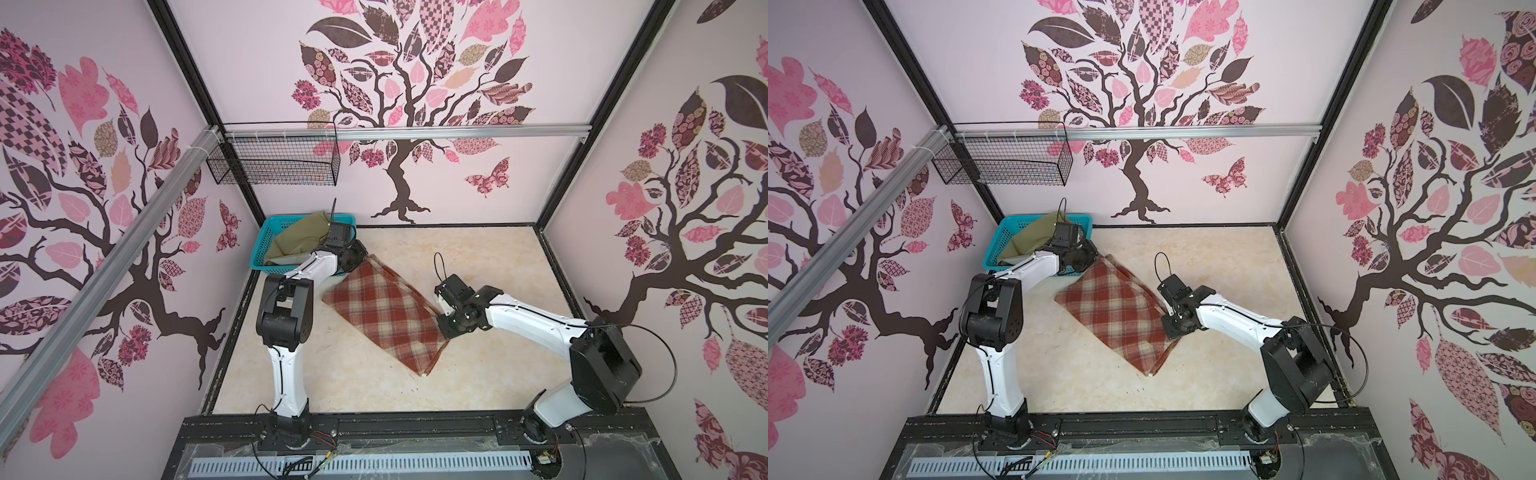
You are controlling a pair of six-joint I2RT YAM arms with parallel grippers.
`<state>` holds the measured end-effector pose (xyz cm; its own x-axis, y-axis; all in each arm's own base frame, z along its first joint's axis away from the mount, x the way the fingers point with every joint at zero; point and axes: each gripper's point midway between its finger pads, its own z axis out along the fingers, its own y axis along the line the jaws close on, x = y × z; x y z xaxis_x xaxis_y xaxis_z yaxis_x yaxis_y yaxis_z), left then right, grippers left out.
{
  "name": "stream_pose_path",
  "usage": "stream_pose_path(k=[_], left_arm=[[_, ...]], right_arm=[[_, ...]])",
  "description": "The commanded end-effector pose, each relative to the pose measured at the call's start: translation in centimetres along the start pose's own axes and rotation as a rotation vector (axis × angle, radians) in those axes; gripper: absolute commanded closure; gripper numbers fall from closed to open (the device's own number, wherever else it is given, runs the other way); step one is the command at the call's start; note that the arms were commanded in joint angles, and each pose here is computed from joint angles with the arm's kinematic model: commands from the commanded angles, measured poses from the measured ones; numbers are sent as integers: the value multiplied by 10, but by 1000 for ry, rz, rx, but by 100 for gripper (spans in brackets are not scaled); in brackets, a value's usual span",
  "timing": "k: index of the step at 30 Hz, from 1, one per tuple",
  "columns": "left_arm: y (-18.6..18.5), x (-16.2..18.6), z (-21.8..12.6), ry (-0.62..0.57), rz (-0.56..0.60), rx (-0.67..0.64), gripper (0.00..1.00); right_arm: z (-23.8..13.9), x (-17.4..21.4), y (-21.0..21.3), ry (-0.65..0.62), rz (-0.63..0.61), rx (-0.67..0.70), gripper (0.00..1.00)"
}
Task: Fold and stack the skirts
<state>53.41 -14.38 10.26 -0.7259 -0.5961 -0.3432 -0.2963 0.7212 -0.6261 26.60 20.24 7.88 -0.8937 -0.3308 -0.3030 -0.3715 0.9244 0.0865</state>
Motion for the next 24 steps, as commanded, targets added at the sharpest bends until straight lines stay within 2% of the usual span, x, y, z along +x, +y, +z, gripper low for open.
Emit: stream_pose_path(k=[1,24], left_arm=[[-20,-19,-12,-53,14,53,100],[-22,-21,-13,-71,9,59,100]], right_arm=[[-18,-4,-7,-14,2,39,100],[-29,-19,-36,-85,28,211,100]])
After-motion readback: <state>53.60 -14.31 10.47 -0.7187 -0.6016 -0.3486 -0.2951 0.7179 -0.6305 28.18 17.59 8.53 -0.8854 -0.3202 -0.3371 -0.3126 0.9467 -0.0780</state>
